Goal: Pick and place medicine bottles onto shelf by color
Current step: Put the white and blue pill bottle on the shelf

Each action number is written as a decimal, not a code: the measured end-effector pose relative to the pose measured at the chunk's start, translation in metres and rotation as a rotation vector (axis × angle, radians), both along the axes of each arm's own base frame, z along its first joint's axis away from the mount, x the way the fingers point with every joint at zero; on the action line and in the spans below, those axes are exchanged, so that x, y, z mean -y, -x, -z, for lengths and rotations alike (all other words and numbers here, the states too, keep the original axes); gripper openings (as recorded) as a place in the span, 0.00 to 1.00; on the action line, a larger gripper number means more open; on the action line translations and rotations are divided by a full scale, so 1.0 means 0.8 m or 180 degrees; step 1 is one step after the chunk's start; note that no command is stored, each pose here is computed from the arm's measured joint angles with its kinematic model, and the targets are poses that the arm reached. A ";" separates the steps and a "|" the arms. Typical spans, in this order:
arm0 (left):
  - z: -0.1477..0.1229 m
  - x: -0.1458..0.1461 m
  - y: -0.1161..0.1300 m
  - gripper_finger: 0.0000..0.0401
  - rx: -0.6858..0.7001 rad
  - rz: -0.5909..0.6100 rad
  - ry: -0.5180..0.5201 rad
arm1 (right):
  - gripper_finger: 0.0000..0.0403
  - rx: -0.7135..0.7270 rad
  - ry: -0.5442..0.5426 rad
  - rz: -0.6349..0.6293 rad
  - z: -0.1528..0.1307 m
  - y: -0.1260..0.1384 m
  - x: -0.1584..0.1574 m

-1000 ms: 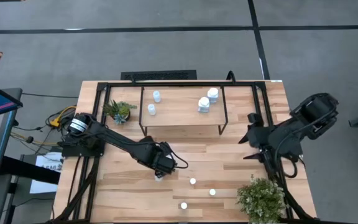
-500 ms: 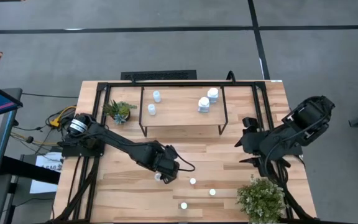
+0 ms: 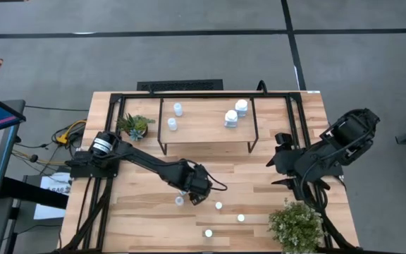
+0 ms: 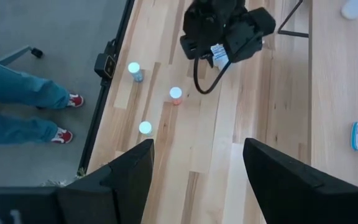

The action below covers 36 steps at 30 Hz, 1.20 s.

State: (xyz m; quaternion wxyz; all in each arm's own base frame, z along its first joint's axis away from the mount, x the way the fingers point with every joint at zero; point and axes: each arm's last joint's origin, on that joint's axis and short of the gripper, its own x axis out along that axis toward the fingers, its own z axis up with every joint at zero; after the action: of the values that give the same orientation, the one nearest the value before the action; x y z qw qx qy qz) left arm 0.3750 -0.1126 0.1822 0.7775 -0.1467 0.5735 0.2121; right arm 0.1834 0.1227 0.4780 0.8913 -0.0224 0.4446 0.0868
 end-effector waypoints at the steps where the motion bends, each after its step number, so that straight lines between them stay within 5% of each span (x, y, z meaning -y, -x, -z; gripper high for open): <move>1: 0.001 -0.002 0.000 0.72 -0.0024 -0.0009 0.0007 | 0.67 0.0002 0.0003 -0.0004 0.000 0.000 0.000; 16: 0.037 -0.014 -0.012 0.72 -0.0322 0.0031 0.0177 | 0.67 0.0021 0.0078 -0.0113 0.000 0.001 0.000; 25: 0.037 -0.014 -0.012 0.47 -0.0318 0.0007 0.0184 | 0.67 0.0020 0.0076 -0.0113 0.000 0.001 0.000; 30: 0.021 -0.013 -0.014 0.46 -0.0191 -0.0078 0.0229 | 0.67 0.0020 0.0076 -0.0113 0.000 0.001 0.000; 36: -0.048 -0.008 -0.039 0.46 0.0414 0.0003 0.0199 | 0.67 0.0020 0.0076 -0.0114 0.000 0.001 0.000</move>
State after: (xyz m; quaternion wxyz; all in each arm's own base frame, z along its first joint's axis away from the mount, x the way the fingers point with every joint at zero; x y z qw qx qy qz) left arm 0.4064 -0.1058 0.2205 0.8083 -0.1841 0.5282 0.1838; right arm 0.1829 0.1226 0.4782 0.8906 -0.0413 0.4422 0.0973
